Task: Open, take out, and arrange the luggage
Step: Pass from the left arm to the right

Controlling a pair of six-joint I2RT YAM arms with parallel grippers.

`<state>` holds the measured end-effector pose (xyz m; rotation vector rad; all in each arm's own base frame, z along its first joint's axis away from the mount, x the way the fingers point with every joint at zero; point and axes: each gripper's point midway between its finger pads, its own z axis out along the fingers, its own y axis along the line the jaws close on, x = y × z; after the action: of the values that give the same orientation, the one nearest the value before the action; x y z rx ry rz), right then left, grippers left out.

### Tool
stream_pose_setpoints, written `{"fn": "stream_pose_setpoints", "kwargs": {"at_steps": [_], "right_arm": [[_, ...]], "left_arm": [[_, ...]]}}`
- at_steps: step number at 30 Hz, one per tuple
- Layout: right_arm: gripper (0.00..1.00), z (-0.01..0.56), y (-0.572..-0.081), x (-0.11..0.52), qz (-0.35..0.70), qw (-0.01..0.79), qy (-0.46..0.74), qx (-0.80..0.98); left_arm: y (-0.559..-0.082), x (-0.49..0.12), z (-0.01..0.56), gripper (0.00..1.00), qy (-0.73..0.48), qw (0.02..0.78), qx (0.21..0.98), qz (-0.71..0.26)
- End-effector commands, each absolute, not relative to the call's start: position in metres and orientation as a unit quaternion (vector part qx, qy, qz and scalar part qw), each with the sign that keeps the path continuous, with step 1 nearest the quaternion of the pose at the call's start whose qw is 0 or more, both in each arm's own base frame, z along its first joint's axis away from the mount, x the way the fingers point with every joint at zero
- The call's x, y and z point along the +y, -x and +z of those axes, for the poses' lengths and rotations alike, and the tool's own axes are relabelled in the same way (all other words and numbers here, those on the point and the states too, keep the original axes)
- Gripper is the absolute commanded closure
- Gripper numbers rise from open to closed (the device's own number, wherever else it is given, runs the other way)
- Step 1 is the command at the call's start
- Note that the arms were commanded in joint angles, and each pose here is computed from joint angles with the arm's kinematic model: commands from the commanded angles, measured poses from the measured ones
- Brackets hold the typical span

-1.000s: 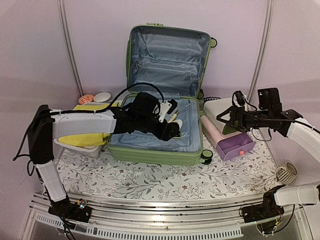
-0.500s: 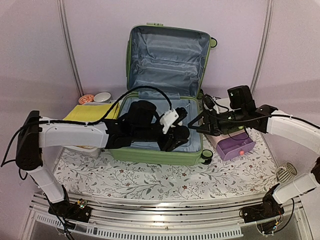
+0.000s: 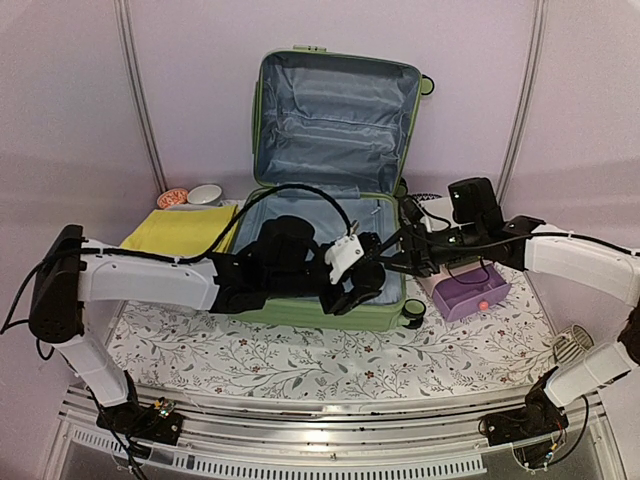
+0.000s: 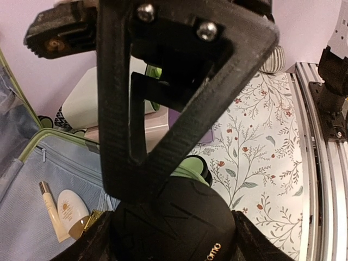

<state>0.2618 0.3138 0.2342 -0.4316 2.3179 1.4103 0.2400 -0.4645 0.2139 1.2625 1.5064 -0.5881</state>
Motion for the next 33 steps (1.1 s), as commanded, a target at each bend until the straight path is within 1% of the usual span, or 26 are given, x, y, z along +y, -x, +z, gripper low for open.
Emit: {"fn": "stream_pose_setpoints", "kwargs": {"at_steps": [1, 5, 10, 11, 13, 14, 15, 17, 19, 20, 21, 23, 24, 28, 33], "right_arm": [[0.36, 0.222, -0.258, 0.318, 0.506, 0.179, 0.154, 0.83], [0.41, 0.218, -0.253, 0.319, 0.507, 0.17, 0.157, 0.83], [0.49, 0.22, -0.244, 0.322, 0.524, 0.159, 0.167, 0.82], [0.53, 0.224, -0.242, 0.324, 0.534, 0.162, 0.171, 0.812], [0.63, 0.225, -0.239, 0.324, 0.543, 0.158, 0.171, 0.807], [0.68, 0.226, -0.239, 0.324, 0.545, 0.159, 0.17, 0.806], [0.71, 0.226, -0.239, 0.324, 0.545, 0.16, 0.166, 0.806], [0.73, 0.228, -0.242, 0.322, 0.541, 0.168, 0.158, 0.809], [0.75, 0.229, -0.247, 0.317, 0.532, 0.18, 0.146, 0.814], [0.76, 0.229, -0.25, 0.313, 0.528, 0.186, 0.138, 0.817], [0.76, 0.228, -0.255, 0.307, 0.523, 0.192, 0.126, 0.821], [0.71, 0.224, -0.267, 0.29, 0.512, 0.206, 0.093, 0.829], [0.71, 0.223, -0.273, 0.28, 0.504, 0.216, 0.076, 0.833], [0.72, 0.212, -0.295, 0.233, 0.458, 0.256, -0.006, 0.851], [0.74, 0.194, -0.315, 0.168, 0.381, 0.303, -0.11, 0.866]], "left_arm": [[-0.233, -0.465, 0.248, 0.37, -0.518, 0.564, 0.594, -0.248], [-0.233, -0.464, 0.247, 0.36, -0.518, 0.566, 0.593, -0.244], [-0.233, -0.464, 0.247, 0.36, -0.517, 0.567, 0.594, -0.243], [-0.234, -0.464, 0.247, 0.36, -0.516, 0.567, 0.594, -0.242], [-0.233, -0.464, 0.246, 0.36, -0.517, 0.567, 0.593, -0.243], [-0.234, -0.464, 0.246, 0.35, -0.516, 0.568, 0.594, -0.242], [-0.234, -0.464, 0.245, 0.34, -0.515, 0.568, 0.595, -0.241], [-0.235, -0.463, 0.245, 0.26, -0.511, 0.569, 0.598, -0.24], [-0.237, -0.46, 0.247, 0.14, -0.501, 0.573, 0.605, -0.236], [-0.238, -0.458, 0.252, 0.04, -0.49, 0.581, 0.606, -0.234], [-0.237, -0.453, 0.254, 0.02, -0.482, 0.589, 0.604, -0.235], [-0.232, -0.444, 0.266, 0.02, -0.467, 0.608, 0.592, -0.247], [-0.23, -0.44, 0.273, 0.02, -0.461, 0.616, 0.586, -0.254], [-0.228, -0.436, 0.276, 0.02, -0.46, 0.611, 0.588, -0.262], [-0.235, -0.436, 0.266, 0.03, -0.452, 0.583, 0.619, -0.269]]}}
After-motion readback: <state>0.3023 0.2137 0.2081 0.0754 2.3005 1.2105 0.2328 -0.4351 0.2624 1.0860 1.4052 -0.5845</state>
